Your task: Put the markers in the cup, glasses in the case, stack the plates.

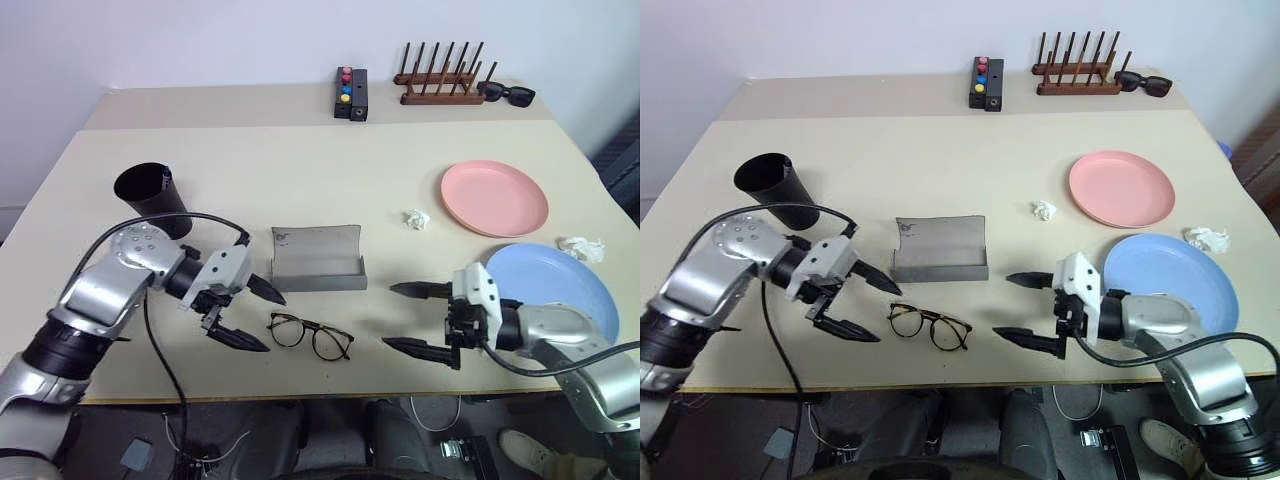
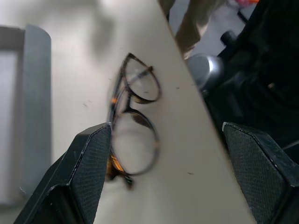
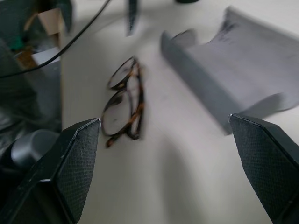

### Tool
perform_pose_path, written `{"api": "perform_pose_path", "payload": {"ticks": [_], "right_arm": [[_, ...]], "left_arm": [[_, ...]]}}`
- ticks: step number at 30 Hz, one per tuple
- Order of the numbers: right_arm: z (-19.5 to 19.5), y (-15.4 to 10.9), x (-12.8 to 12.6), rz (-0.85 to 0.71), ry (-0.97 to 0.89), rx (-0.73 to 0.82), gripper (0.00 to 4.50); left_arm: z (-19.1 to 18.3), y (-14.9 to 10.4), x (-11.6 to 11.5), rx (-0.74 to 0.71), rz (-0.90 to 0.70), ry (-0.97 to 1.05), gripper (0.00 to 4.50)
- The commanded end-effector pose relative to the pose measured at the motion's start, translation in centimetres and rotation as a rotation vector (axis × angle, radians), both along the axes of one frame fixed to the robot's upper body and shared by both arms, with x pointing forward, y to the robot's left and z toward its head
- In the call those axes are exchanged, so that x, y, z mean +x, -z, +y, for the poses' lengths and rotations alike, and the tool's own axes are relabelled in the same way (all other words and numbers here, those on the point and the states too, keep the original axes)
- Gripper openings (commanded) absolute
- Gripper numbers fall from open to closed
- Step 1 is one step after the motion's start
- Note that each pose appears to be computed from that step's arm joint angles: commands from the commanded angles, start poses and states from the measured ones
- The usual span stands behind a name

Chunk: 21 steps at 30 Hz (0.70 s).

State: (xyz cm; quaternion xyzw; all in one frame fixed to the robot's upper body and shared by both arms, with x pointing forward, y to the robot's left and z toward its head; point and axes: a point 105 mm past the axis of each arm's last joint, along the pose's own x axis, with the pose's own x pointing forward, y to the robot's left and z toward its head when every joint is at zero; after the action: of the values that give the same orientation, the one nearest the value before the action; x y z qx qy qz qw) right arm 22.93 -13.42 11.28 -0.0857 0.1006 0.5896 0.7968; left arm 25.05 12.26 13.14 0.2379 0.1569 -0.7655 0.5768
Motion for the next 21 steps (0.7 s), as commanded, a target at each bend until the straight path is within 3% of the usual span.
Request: {"api": "perform_pose_path", "payload": {"ticks": [1,15,21], "right_arm": [[0.4,-0.4,0.7,-0.038,-0.007,0.007,4.5],[1.1,-0.1,1.7,-0.018,-0.018,0.001,4.5],[1.1,-0.2,1.4,-0.022,-0.019,0.006,4.5]], "left_arm": [[-1.0,0.8,0.2,0.018,0.003,0.05,3.89],[-2.2,2.4,-0.2,0.092,0.047,0.184,3.89],[-3.1,0.4,1.6,0.002,0.005,0.132,3.89]]}}
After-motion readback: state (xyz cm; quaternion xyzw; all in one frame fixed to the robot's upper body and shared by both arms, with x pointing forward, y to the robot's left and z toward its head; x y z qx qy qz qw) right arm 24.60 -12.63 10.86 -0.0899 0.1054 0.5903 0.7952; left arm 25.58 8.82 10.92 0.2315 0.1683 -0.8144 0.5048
